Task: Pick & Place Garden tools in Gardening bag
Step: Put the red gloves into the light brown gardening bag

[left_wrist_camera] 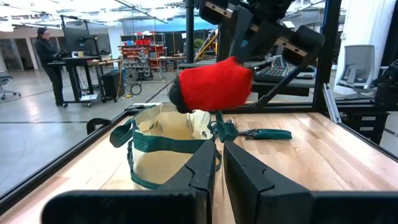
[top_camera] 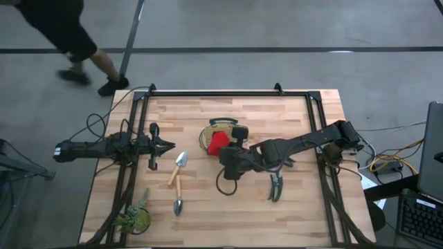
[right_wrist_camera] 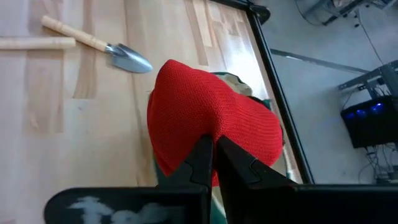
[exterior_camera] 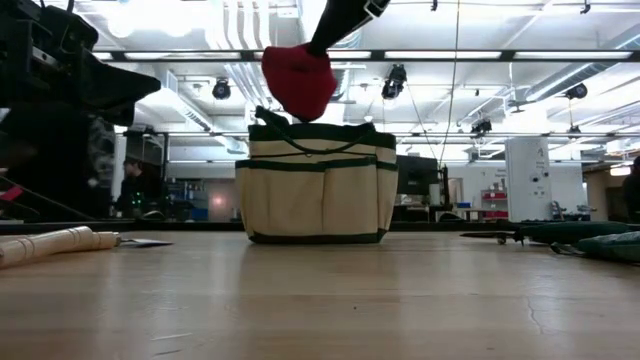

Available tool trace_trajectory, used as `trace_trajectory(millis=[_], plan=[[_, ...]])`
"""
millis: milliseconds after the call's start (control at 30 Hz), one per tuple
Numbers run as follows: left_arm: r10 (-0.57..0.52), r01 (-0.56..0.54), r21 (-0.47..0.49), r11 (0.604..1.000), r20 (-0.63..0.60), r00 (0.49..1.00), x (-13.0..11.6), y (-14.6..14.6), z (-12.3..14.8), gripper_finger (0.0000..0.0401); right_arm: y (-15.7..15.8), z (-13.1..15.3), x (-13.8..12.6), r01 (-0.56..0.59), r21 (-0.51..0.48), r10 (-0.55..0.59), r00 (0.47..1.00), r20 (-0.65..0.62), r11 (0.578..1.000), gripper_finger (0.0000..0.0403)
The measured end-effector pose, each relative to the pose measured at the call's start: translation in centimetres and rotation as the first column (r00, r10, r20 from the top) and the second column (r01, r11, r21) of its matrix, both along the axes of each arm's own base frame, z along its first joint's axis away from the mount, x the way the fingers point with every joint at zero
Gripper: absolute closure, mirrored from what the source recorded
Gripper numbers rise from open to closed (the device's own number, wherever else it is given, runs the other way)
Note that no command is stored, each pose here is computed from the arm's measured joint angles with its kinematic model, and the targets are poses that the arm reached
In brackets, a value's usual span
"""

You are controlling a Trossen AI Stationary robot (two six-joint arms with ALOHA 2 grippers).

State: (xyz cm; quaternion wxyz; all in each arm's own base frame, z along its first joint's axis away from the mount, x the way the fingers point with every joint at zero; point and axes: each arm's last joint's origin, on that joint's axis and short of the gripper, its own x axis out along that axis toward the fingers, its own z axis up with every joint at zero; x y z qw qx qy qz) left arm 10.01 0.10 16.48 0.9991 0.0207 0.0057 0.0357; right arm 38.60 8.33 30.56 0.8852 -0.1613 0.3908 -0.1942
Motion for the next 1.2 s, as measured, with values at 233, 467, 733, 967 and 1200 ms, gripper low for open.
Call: trace_trajectory(millis=[233,467,733,967,1200], plan=[[0.000,0.000,0.000,1.000,0.000,1.000,0.0,0.0,0.0,0.0364,-1.4,0.0,0.3,0.029,-0.008,-0.029,1.000,-0.006,1.000,0.0394],[0.000,0.000,0.000,1.000,0.000,1.000,0.0,0.0,0.0,0.0364,-3.0,0.0,0.5,0.070,-0.007,-0.070,0.998,-0.004,0.998,0.0394],[0.000,0.000,0.000,1.000,0.000,1.000,0.0,0.0,0.0,0.0364,-4.8,0.0,0.6,0.133,0.009,-0.133,0.991,-0.002,0.991,0.0394],[0.000,0.000,0.000,1.000,0.000,1.000,0.0,0.0,0.0,0.0364,-4.8,-0.3,0.5,0.150,0.027,-0.150,0.989,-0.010,0.988,0.0394],[0.000,0.000,0.000,1.000,0.000,1.000,0.0,0.0,0.0,0.0364,-4.6,-0.8,0.5,0.142,0.085,-0.141,0.990,-0.016,0.986,0.0394]])
